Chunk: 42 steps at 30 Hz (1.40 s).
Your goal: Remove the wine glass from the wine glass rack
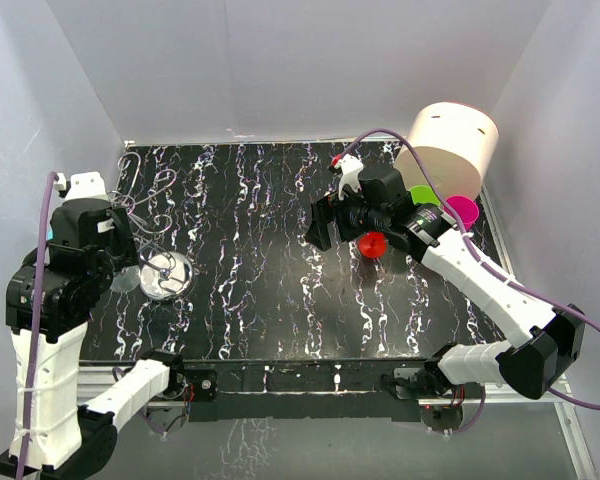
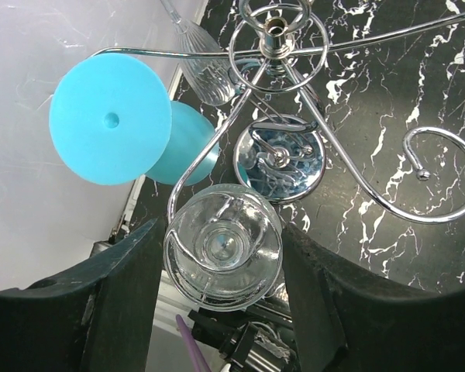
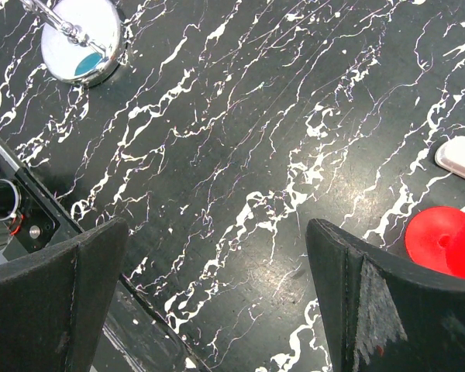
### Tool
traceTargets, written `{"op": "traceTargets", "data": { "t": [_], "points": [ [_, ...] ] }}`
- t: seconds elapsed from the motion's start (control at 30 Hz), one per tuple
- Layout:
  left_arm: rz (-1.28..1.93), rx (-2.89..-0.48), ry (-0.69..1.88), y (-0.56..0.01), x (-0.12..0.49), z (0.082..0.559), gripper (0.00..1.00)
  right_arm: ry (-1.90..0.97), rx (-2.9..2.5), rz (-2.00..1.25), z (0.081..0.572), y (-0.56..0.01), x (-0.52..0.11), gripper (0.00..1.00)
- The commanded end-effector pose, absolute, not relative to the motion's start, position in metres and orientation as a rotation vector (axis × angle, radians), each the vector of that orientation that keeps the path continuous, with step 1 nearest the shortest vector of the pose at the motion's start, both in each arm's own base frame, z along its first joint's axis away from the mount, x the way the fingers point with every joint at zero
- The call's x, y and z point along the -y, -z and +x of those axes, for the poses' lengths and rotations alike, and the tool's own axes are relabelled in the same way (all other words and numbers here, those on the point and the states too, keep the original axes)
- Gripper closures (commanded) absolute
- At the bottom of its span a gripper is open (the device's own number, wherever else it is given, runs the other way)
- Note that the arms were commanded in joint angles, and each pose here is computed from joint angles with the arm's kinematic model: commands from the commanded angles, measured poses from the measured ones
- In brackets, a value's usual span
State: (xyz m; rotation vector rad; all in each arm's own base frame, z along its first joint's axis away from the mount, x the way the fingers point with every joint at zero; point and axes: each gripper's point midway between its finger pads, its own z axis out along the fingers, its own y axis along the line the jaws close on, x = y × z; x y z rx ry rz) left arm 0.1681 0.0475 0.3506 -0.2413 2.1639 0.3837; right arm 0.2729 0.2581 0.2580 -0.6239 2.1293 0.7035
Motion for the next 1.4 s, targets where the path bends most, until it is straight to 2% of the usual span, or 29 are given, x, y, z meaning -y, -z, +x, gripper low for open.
{"op": "traceTargets", "data": {
  "t": [0.0, 0.77, 1.37],
  "points": [
    [-0.305, -2.105, -0.447, -0.365, -0.061, 0.161, 0.58, -0.732, -2.044, -0.632, 0.279, -0.277, -0.267, 0.02],
    [-0.432, -2.023, -0.575, -0.379, -0.080, 0.166, 0.58, -0.734, -2.034, -0.626, 0.278, -0.281, -0.265, 0.02],
    [-0.385, -2.008, -0.510, -0.376, -0.066, 0.196, 0.58, -0.729, -2.027, -0.621, 0.277, -0.285, -0.263, 0.02]
  ]
}}
